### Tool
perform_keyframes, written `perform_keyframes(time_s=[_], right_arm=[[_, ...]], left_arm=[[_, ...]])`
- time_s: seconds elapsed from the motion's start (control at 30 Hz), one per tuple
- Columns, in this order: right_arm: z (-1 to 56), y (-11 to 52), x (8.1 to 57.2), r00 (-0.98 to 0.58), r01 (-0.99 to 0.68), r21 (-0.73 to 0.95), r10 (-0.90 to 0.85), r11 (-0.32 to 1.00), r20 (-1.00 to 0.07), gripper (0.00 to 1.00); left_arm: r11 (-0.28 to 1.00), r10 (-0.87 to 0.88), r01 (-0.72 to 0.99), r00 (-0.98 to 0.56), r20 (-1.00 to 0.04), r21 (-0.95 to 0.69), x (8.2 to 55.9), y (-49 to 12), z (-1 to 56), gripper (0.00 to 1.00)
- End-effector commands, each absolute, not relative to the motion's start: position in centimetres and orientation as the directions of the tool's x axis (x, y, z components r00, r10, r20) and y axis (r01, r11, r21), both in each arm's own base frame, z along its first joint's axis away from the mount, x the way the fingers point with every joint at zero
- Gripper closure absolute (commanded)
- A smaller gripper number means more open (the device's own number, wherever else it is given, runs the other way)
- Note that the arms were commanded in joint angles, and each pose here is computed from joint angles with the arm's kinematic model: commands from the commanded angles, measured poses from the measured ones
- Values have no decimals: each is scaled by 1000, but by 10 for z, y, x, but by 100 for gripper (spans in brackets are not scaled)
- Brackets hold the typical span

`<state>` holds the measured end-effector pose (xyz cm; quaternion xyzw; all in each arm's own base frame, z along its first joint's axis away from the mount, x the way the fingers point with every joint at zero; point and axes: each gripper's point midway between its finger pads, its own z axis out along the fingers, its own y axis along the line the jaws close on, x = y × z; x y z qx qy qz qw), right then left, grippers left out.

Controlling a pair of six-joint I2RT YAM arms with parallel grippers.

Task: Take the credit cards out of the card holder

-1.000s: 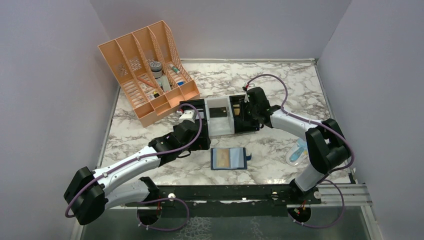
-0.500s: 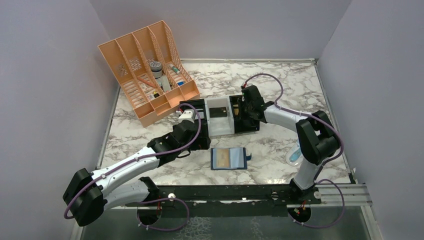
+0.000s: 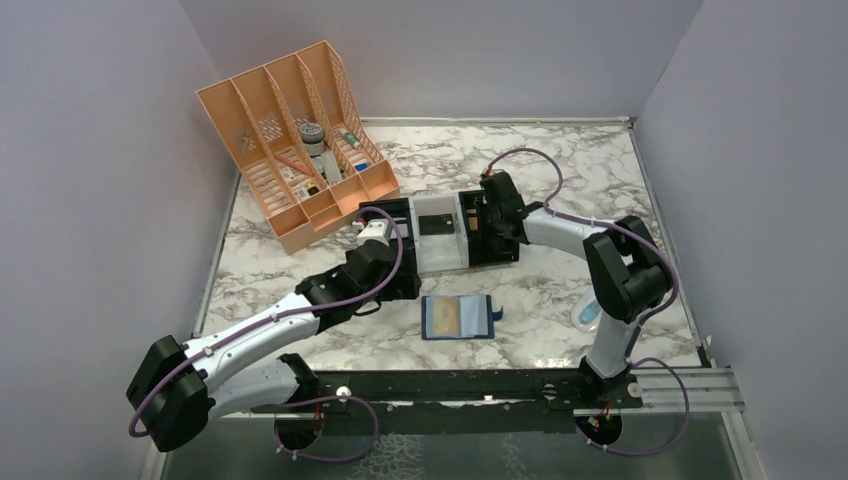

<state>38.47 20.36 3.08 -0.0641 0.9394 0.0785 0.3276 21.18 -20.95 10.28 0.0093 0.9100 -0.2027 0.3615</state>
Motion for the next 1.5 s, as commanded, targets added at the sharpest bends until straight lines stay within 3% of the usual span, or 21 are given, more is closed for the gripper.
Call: perform_keyframes(time_s=[0.0,0.43,0.73,1.0,1.13,1.27,1.47], right_arm=[[33,197,402,-756,-127,68,-52,990,-652,74],[39,200,407,-741,-143,61,-66,988,-668,74],[105,197,388,-671,-172,134,-17,976,-742,66],[124,201,331,-675,-218,297,77,930,-733,53],[127,225,288,-686,-290,368,76,884,-724,50],[116,240,248,-686,-337,351,28,874,-727,49],[95,255,210,-679,-408,289,-76,866,-730,50]], left_arm=[[921,-126,167,-728,-674,-353,216,-209,107,1],[918,-147,158,-715,-684,-363,220,-210,111,1],[909,-149,173,-717,-681,-381,216,-211,108,1],[886,-182,198,-684,-707,-420,232,-222,124,1],[890,-319,54,-638,-701,-454,244,-209,136,3],[786,-470,105,-540,-698,-609,236,-204,156,2],[848,-403,47,-590,-699,-528,220,-182,123,2]])
